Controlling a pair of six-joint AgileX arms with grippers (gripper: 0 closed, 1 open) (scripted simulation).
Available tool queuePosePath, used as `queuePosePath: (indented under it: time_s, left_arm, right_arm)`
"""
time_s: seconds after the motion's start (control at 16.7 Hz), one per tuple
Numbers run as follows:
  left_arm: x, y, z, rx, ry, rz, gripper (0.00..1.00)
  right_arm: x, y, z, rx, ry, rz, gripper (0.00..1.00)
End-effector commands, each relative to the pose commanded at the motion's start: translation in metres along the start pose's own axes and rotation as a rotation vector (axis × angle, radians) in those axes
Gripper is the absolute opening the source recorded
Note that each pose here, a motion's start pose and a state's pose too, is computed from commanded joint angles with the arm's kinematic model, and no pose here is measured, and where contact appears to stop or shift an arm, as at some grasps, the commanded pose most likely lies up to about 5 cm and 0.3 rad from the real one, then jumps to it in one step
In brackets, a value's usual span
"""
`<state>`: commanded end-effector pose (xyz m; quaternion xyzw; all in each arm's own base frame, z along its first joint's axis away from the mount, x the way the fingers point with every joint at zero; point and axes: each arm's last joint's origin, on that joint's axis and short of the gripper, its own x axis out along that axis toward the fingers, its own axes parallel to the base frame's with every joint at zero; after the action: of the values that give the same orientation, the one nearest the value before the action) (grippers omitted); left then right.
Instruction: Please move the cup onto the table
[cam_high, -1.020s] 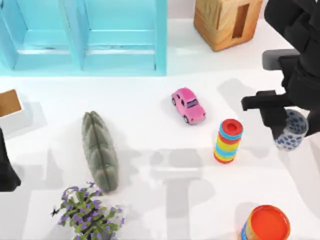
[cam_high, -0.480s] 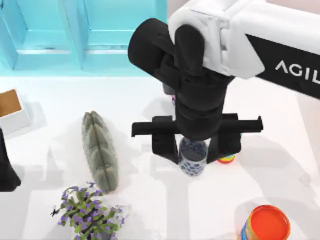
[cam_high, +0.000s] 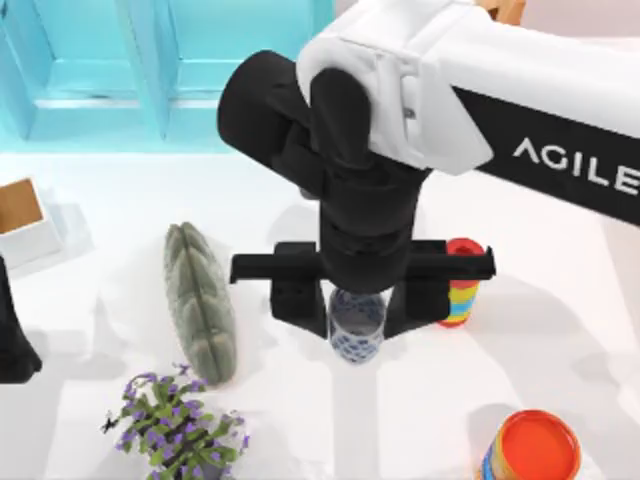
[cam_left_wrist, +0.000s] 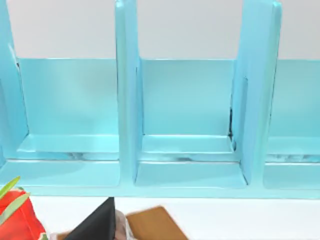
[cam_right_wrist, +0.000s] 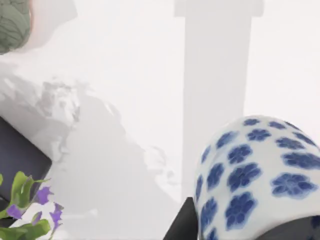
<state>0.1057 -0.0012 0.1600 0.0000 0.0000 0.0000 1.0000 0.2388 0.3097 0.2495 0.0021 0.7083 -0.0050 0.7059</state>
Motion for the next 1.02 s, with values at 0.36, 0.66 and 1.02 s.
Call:
queuePosePath:
  time_s: [0.36,0.66,1.02]
  left_arm:
    - [0.000,0.000,0.000,0.000,0.000,0.000,1.00]
    - [0.000,0.000,0.000,0.000,0.000,0.000,1.00]
    - [0.000,0.000,0.000,0.000,0.000,0.000,1.00]
  right_arm:
    - [0.030,0.002,0.001,-0.007,-0.003,0.002,0.00]
    - [0.065,0.001,0.001,0.000,0.000,0.000,0.00]
    - [0.065,0.001,0.001,0.000,0.000,0.000,0.23]
